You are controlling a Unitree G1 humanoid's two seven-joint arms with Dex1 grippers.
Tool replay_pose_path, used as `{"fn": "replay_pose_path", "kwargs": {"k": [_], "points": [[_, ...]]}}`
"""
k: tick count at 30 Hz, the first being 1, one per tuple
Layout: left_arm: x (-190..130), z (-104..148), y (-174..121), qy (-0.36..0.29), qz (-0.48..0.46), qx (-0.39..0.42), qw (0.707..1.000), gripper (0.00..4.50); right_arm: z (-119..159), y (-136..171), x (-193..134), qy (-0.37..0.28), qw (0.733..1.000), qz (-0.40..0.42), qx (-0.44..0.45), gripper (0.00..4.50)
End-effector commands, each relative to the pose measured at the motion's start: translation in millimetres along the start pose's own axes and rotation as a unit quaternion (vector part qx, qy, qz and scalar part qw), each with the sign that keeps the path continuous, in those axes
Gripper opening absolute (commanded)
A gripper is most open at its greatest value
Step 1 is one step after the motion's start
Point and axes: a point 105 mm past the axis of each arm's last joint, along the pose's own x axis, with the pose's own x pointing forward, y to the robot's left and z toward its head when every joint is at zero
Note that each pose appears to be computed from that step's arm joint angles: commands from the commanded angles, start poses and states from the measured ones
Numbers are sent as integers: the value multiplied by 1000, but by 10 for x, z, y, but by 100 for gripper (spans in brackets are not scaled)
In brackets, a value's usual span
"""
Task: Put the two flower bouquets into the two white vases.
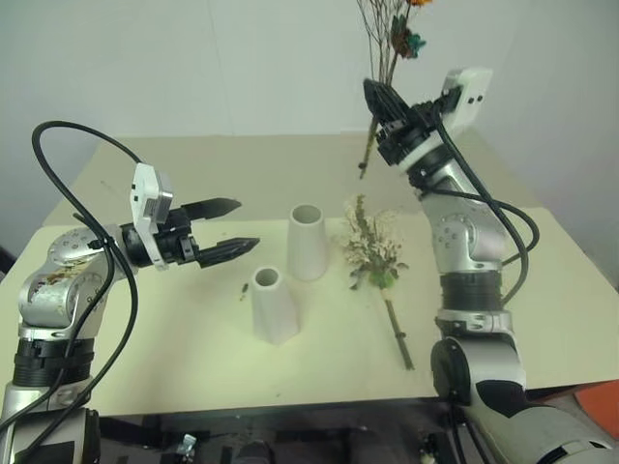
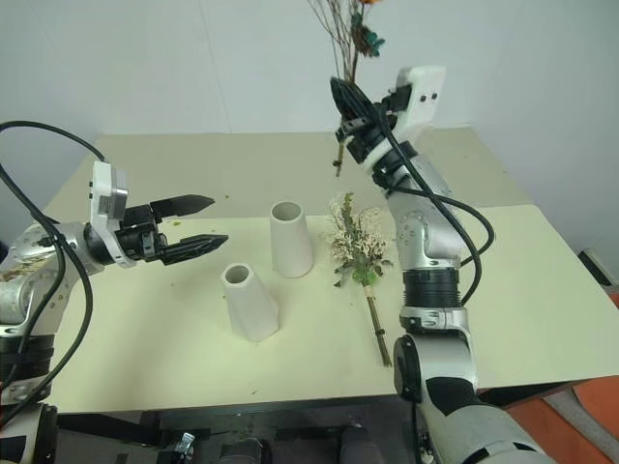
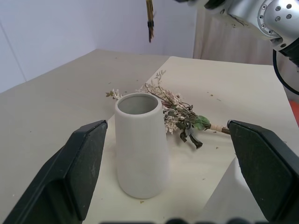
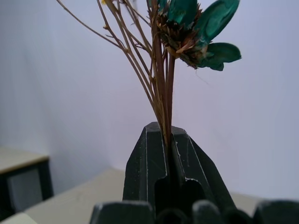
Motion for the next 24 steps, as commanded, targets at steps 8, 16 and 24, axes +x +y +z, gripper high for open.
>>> {"fn": "replay_pose_path", "kwargs": {"k": [8, 16, 24], "points": [[-114, 184, 29, -24, 23, 27, 999, 450, -133, 391, 166, -26, 997, 58, 40, 3], [-152, 218, -5, -28, 21, 30, 999, 450, -428, 466, 120, 3, 997, 60, 57, 3], [-196, 234, -29, -27, 21, 30, 999, 450, -666, 489, 114, 36, 996, 60, 63, 3]]}}
